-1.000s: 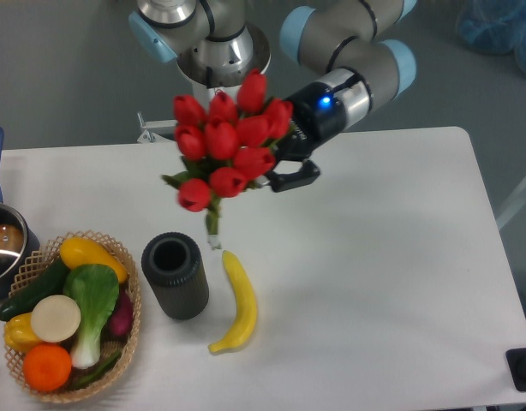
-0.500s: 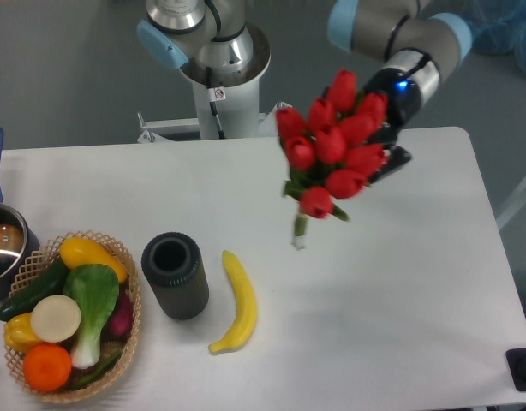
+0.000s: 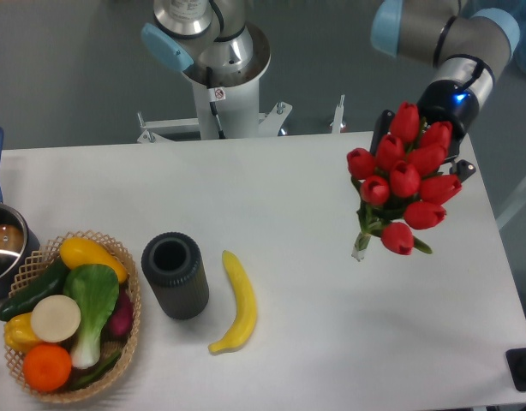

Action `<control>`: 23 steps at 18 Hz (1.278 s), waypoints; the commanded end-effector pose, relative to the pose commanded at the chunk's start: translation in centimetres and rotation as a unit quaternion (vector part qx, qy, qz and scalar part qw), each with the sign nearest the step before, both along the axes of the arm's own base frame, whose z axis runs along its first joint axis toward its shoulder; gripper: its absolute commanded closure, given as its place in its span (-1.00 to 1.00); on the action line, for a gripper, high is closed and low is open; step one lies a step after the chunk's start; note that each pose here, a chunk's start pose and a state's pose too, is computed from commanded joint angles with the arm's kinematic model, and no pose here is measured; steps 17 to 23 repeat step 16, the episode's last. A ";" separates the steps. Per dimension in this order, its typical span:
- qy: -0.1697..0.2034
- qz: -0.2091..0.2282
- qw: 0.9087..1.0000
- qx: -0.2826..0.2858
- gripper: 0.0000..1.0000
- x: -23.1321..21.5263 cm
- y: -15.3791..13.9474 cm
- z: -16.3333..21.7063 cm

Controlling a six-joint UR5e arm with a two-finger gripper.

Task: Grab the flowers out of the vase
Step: 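Carry the tulips up and away from the vase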

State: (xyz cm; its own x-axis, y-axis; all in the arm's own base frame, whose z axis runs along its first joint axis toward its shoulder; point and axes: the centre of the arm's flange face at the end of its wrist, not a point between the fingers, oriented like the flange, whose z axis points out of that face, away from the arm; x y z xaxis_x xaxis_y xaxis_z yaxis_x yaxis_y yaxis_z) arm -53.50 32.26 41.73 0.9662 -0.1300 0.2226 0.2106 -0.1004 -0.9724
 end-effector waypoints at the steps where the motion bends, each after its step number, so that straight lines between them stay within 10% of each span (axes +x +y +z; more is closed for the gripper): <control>1: -0.002 0.000 1.000 0.000 -0.04 -0.1 0.0 -0.2; 23: -0.011 0.000 1.000 0.000 -0.04 0.1 0.0 -0.7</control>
